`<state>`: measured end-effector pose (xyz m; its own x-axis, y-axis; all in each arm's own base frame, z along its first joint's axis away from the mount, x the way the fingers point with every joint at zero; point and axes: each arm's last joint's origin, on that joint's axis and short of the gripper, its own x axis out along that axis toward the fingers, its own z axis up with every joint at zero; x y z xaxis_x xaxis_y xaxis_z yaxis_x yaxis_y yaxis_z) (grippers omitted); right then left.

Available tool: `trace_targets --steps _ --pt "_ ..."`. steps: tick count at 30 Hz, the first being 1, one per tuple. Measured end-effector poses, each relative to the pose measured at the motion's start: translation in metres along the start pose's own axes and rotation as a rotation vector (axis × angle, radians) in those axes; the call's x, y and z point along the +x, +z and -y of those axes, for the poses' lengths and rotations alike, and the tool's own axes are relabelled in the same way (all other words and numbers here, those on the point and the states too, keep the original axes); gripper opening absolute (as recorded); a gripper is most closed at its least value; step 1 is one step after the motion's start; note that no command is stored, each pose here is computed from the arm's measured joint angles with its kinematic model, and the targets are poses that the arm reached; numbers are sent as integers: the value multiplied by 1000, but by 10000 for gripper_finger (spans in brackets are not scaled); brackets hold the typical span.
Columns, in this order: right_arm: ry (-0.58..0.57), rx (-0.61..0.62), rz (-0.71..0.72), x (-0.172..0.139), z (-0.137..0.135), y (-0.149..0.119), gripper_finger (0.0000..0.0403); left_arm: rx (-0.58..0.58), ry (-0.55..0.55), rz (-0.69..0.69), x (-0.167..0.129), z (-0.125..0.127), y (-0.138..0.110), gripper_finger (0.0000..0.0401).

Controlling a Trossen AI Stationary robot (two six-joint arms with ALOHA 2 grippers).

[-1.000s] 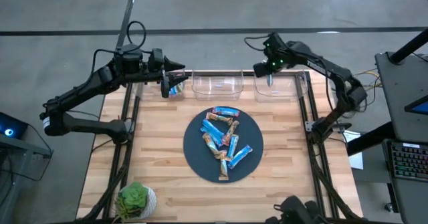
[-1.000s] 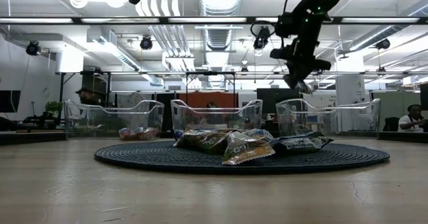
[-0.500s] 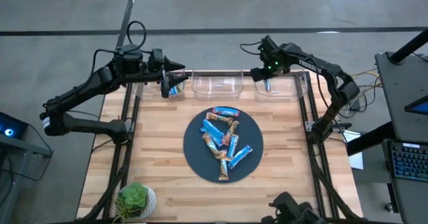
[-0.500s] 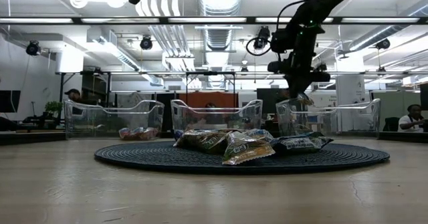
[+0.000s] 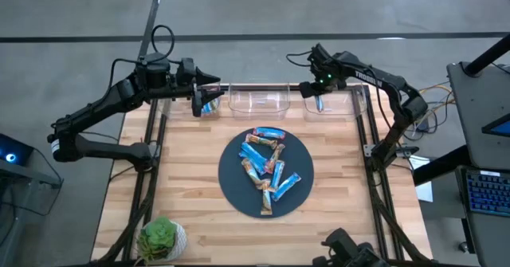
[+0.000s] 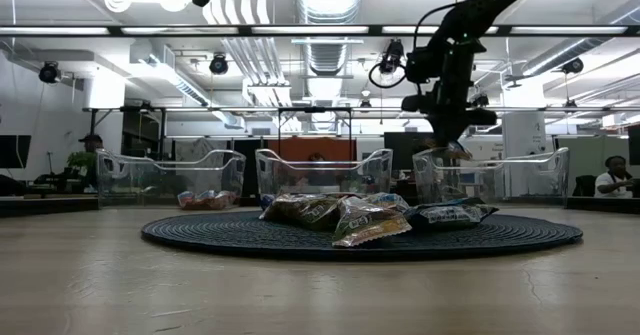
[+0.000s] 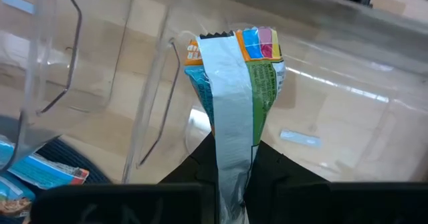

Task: Pick and place Granola Bars by type
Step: Put the yellow granola bar into the right transparent bin

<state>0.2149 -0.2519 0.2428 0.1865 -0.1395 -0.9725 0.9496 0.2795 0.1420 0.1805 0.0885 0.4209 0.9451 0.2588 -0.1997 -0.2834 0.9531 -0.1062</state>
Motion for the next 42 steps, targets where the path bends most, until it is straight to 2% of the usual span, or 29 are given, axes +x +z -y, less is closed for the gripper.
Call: trace_targets --steps 13,24,34,37,42 --pt "-20 27 -35 15 9 -7 29 0 0 0 0 0 0 233" --pt "-9 28 -10 16 9 -4 29 0 0 0 0 0 0 233" --pt "24 98 41 15 6 1 30 0 0 0 0 0 0 233" --pt "58 98 48 15 4 2 43 0 0 0 0 0 0 233" --pt "75 105 53 15 3 3 88 0 0 0 0 0 0 233"
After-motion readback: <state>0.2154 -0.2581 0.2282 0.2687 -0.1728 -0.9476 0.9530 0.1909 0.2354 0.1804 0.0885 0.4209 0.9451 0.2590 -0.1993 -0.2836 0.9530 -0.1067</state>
